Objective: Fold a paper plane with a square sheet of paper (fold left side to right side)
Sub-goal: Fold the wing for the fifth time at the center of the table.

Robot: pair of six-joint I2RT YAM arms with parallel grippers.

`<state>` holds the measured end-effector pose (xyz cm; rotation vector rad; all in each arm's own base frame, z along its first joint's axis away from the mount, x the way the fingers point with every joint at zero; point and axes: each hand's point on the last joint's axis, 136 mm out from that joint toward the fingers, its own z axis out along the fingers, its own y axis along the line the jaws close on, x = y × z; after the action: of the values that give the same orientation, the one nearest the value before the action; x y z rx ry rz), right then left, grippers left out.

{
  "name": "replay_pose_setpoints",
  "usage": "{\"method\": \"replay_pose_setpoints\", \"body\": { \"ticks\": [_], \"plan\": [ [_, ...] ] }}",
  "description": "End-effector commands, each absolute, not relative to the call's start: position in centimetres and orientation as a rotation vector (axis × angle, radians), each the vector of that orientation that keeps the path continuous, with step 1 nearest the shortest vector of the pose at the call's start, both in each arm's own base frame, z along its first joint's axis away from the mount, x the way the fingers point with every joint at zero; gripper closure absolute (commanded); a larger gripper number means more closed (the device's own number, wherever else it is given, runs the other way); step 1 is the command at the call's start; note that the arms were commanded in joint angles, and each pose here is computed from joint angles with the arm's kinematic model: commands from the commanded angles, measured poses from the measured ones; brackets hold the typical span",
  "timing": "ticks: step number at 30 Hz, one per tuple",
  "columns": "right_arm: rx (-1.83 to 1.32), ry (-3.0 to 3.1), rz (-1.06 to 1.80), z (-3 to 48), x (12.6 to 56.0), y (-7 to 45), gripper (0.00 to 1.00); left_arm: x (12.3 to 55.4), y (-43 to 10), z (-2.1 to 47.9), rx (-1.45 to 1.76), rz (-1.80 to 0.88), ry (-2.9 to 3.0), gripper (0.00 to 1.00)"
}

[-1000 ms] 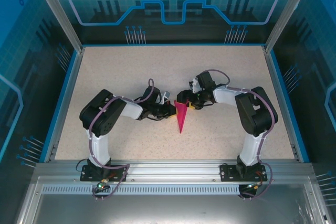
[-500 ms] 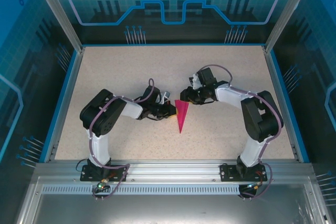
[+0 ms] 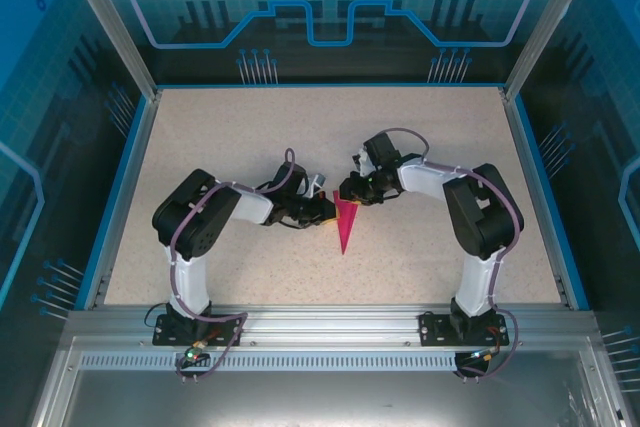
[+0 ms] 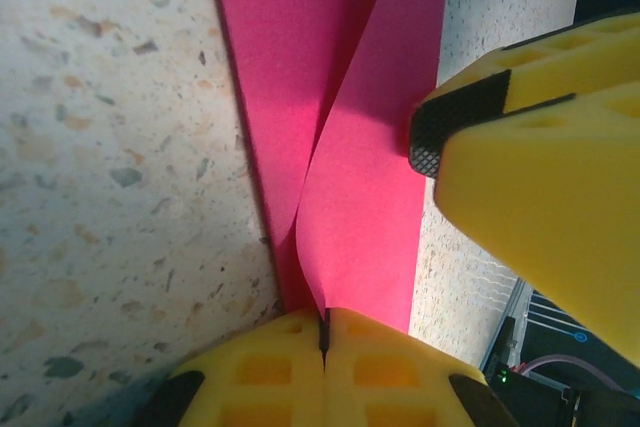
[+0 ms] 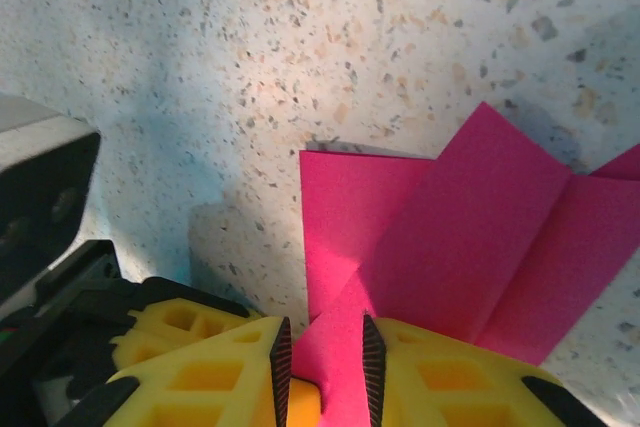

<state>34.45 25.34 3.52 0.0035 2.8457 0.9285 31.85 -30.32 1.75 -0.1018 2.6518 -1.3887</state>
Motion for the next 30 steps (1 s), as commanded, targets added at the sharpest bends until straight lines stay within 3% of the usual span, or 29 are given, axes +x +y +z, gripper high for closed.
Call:
{"method": "replay_pose_setpoints", "body": {
  "ticks": [1, 30],
  "plan": [
    [-0.018, 2.882, 0.882, 3.1, 34.1, 25.3, 0.72, 31.9, -29.6, -0.9, -0.109, -1.285, 2.717, 1.00],
    [0.060, 2.941, 0.782, 1.3, 32.9, 23.4, 0.75, 31.9, -30.5, -1.5, -0.081, -1.260, 2.761, 1.00]
  ]
}}
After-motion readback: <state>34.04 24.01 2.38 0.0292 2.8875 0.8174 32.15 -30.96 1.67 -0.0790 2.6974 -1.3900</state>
